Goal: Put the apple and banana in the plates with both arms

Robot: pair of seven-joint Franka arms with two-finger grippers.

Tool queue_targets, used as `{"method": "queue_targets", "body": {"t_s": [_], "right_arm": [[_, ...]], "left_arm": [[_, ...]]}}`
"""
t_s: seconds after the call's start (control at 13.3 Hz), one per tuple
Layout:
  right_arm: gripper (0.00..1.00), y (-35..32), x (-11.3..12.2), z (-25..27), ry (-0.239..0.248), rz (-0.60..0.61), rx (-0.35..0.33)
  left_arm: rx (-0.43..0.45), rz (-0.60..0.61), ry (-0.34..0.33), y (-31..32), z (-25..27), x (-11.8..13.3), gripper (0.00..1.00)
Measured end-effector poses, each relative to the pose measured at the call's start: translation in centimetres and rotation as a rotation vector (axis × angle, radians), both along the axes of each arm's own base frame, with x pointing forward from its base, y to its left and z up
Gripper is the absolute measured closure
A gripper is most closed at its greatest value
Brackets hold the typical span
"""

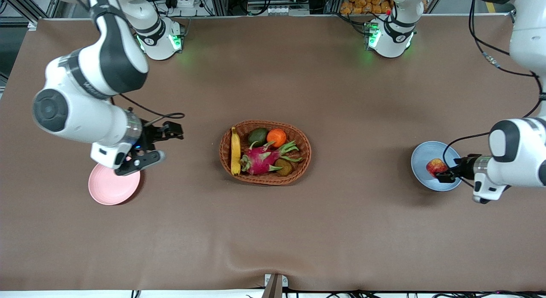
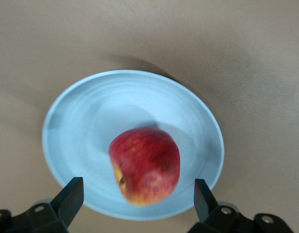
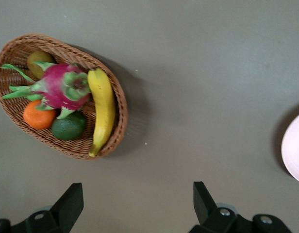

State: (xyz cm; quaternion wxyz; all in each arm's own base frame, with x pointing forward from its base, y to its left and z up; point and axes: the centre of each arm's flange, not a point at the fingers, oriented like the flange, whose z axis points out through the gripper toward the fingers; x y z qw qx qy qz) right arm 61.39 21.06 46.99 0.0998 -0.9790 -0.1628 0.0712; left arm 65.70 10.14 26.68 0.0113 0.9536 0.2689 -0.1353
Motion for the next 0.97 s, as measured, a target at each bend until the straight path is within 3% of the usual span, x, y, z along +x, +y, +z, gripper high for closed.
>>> {"method": "queue_targets", "body": {"t_s": [0.15,0.3,0.6,0.75,0.97], "right_arm": [[0.0,3.3,-0.7,-0.2,-0.029,0.02,0.004],[0.0,7.2,-1.9,-1.7,-0.028,0.06,-0.001],[0.0,10.5,-3.2,-9.5,-0.027,0.078,-0.025],[0.0,11.9,-3.9,-13.5,-0.053,0.086,-0.031],[0.0,14.2,-4.3,-16.5,-0.114,0.102,-0.023]], "left_arm": [[0.031,-0.002,-0.064,0.1,6.2,0.4,0.0],[0.069,-0.006,-0.124,-0.1,13.2,-0.2,0.0],[0.154,-0.018,-0.301,-0.7,28.1,-3.2,0.0],[0.177,-0.015,-0.32,-1.2,33.2,-5.2,0.0],[0.179,-0.03,-0.323,-2.2,34.7,-5.7,0.0]]}}
